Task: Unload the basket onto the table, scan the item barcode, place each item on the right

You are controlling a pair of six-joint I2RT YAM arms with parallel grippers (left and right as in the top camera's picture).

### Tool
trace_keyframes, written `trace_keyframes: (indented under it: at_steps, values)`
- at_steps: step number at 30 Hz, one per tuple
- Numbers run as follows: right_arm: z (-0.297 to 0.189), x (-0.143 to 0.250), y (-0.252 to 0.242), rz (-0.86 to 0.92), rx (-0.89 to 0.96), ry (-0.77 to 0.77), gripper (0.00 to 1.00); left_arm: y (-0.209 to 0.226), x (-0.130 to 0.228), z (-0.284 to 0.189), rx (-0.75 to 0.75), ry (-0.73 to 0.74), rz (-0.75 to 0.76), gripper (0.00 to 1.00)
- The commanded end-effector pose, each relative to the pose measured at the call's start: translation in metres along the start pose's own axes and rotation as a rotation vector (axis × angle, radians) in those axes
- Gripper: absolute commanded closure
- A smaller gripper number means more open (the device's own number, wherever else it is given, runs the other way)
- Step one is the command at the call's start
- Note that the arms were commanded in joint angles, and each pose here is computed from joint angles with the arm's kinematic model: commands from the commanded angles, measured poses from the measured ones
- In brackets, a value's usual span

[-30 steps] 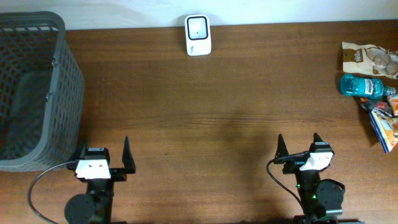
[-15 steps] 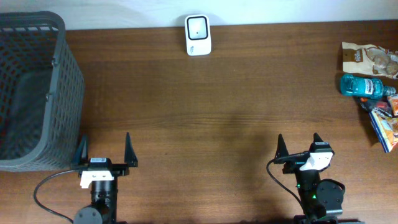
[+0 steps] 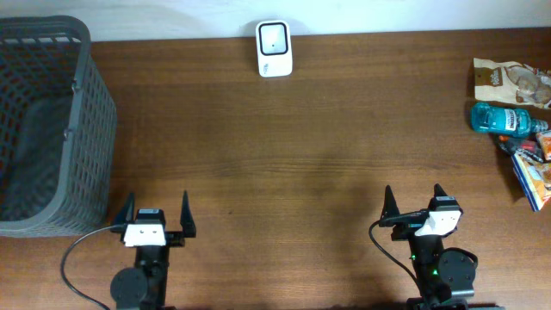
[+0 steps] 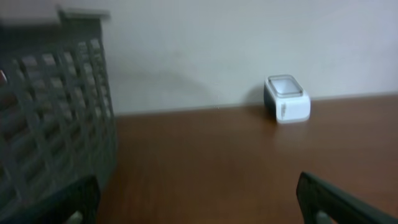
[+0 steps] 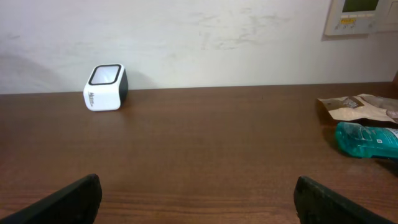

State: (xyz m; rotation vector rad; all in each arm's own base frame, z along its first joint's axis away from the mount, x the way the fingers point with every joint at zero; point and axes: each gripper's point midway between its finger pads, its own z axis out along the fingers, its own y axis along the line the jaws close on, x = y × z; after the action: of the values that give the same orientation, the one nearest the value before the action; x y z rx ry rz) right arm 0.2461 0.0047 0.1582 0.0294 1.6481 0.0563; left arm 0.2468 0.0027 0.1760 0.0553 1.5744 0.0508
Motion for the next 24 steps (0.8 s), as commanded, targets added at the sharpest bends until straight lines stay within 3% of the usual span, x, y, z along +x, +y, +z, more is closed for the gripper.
trace_keyframes:
  at_steps: [1,24]
  values:
    - [0.0001,0.0027,-0.0038,0.002,0.018,0.002,0.02,0.0021,0.0195,-0.0009,-0.012,0.074,0.013,0.01]
    - [0.0001,0.0027,-0.0038,0.002,0.018,0.002,0.02,0.0070,0.0210,-0.0011,-0.041,0.081,0.014,0.01]
